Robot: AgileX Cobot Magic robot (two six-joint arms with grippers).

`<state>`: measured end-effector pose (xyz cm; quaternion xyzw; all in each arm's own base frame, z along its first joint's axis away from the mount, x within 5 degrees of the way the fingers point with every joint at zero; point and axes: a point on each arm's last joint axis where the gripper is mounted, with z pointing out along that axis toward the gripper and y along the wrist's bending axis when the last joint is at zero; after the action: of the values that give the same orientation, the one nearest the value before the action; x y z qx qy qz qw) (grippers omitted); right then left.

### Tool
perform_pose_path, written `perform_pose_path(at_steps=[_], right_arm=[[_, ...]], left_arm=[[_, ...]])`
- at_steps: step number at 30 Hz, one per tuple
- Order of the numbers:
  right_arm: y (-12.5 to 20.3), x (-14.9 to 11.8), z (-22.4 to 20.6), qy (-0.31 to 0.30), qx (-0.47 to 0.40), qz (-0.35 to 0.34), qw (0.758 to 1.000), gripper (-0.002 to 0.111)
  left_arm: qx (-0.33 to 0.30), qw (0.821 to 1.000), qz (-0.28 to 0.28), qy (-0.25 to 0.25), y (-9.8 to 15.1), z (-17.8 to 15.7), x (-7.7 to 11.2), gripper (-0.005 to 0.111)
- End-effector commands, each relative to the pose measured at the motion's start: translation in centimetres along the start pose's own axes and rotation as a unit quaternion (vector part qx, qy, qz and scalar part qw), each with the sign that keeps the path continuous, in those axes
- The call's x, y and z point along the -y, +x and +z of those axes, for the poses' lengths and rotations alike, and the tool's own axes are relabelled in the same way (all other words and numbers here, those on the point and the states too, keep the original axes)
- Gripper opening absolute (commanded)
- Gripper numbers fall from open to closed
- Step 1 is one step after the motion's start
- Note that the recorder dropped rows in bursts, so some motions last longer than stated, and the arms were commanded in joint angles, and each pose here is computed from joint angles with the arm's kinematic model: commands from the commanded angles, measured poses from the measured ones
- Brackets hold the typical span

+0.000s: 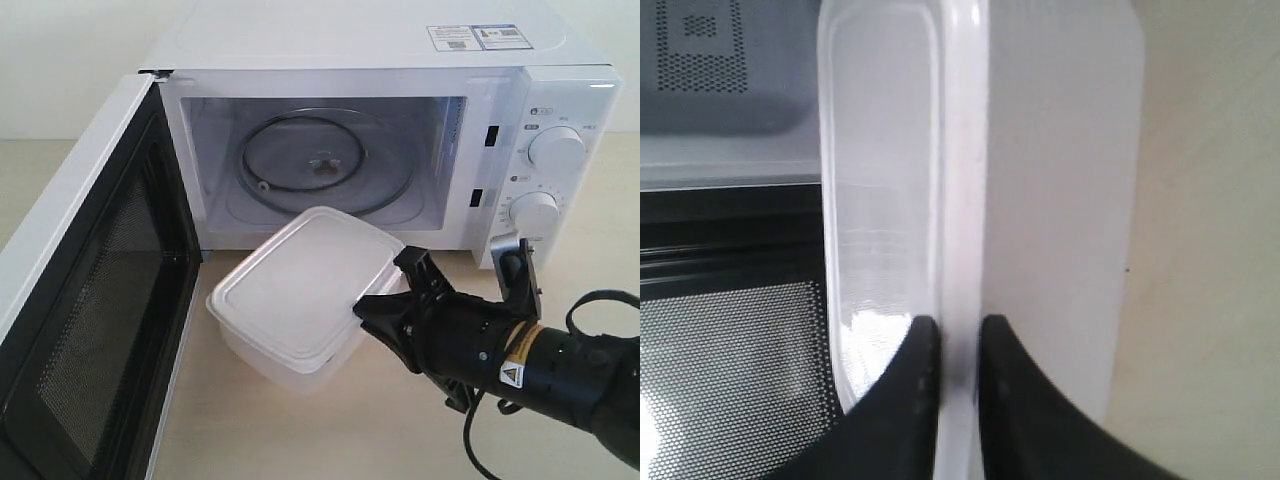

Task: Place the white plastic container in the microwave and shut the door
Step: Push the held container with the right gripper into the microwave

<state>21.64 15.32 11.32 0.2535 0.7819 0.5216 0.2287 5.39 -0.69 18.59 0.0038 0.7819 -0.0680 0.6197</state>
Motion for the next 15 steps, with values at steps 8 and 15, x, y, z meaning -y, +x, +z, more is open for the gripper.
perform_pose_path(at_steps=[8,15], right_arm=[[-0.4,-2.7,-0.1,-0.114,0.081,0.033,0.99,0.0],[-1.5,-4.0,0.9,-0.104,0.112,0.03,0.988,0.0]], left_arm=[[0.001,1.0,0.001,-0.001,0.1,0.0,0.0,0.004],[0.001,1.0,0.001,-0.001,0.1,0.0,0.0,0.004]])
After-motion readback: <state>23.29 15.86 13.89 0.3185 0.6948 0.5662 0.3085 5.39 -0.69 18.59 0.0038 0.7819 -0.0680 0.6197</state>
